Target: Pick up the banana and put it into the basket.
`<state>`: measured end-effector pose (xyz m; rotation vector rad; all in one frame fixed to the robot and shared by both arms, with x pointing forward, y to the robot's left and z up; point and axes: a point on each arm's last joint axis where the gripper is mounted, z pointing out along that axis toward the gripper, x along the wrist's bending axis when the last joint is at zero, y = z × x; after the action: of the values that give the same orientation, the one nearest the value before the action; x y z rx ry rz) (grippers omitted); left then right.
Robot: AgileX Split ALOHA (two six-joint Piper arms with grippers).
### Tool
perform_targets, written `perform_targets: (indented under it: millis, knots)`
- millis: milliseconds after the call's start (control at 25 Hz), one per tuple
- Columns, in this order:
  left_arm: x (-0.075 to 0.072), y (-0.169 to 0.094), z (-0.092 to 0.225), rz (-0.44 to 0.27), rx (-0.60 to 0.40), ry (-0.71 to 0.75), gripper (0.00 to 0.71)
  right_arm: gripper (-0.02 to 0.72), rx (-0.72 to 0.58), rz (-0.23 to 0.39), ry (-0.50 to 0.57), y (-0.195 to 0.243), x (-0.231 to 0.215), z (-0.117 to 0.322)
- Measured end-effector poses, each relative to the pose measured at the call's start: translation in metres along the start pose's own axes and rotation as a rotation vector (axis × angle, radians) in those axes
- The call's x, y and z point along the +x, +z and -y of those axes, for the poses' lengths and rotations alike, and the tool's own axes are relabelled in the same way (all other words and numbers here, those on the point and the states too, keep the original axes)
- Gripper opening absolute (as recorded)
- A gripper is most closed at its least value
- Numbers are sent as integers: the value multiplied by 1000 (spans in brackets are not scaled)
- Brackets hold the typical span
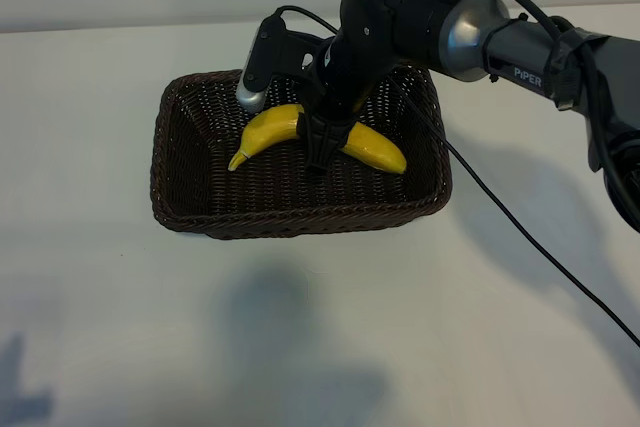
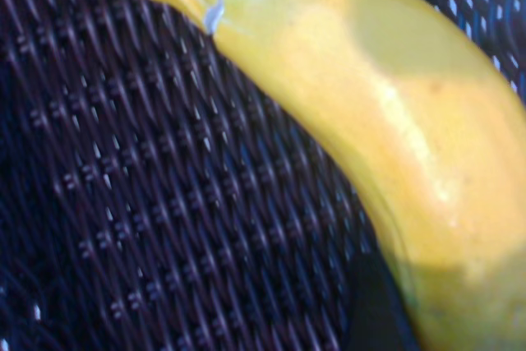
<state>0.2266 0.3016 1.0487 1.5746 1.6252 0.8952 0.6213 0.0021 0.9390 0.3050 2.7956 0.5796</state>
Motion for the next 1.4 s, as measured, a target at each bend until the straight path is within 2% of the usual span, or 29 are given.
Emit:
perform_targets:
  millis: [240,480,720,880,1080,1280,1400]
  knots:
    - [0,0,0,0,0,0,572,523,0,0,0,0,0,0]
    - [0,0,0,0,0,1,572,527,-4,1,-2,-8,0,-2]
    - [0,0,0,0,0,1,572,530,-53,44,-13,-51,-5,-14]
    - [0,0,0,0,1,3,572,530,-47,92,-10,-71,-9,-16]
    - [0,0,0,0,1,3,572,530,21,197,63,-80,-18,-10]
    - [0,0,0,0,1,3,572,530,124,320,213,-84,-36,9]
    - [0,0,0,0,1,3,572,530,168,349,329,-89,-54,30]
